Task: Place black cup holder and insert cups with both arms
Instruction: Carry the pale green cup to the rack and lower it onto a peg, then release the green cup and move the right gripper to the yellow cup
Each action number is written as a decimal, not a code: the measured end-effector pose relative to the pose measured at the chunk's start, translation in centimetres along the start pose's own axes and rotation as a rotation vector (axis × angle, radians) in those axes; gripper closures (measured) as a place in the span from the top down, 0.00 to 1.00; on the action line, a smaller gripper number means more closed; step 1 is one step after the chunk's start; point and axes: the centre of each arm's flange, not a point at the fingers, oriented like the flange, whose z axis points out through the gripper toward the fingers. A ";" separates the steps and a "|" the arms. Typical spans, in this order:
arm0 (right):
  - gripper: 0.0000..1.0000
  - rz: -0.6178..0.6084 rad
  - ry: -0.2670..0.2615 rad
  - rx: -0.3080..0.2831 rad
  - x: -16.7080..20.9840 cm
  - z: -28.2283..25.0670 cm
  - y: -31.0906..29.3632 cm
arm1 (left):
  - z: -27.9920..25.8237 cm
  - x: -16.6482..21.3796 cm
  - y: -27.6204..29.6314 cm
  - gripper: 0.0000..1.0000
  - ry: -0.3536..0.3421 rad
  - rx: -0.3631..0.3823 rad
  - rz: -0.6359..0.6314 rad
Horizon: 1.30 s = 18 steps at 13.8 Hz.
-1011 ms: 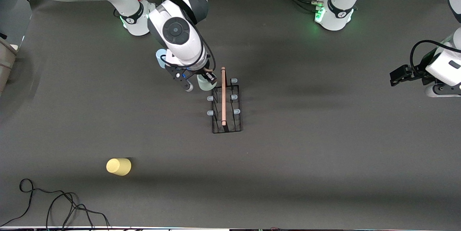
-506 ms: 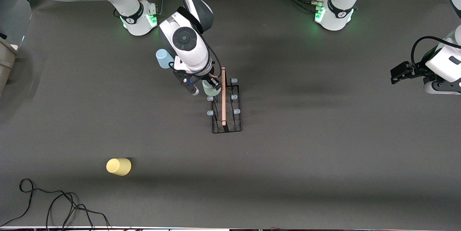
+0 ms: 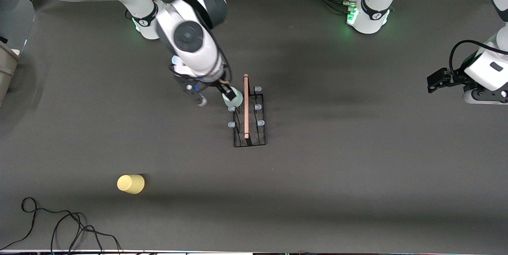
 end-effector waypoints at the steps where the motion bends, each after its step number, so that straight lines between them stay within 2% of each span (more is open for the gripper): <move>1: 1.00 -0.052 0.003 -0.004 1.8 -2.7 0.7 | 0.1 0.0 0.1 1.00 -0.001 0.000 -0.001; 3: 1.00 -0.177 0.017 -0.005 6.8 -6.0 2.3 | 0.1 0.1 0.2 0.99 -0.001 0.000 -0.001; 5: 1.00 -0.327 0.039 -0.008 13.8 -7.2 4.7 | 0.1 0.1 0.2 1.00 -0.001 0.000 -0.004; 8: 1.00 -0.538 0.078 -0.016 24.9 -7.1 9.1 | 0.2 0.1 0.1 1.00 -0.002 0.000 -0.011; 11: 1.00 -0.674 0.118 0.021 34.7 -4.6 12.1 | 0.3 0.1 -0.2 1.00 -0.004 0.000 -0.029; 14: 1.00 -0.764 0.143 0.027 39.6 -2.4 11.5 | 0.5 0.1 -0.4 1.00 -0.007 0.000 -0.052; 15: 1.00 -0.789 0.143 0.043 40.3 -1.2 10.6 | 0.5 0.2 -0.5 1.00 -0.009 0.000 -0.062; 18: 1.00 -0.866 0.202 0.063 41.7 4.3 7.3 | 0.7 0.2 -0.5 1.00 -0.015 0.000 -0.073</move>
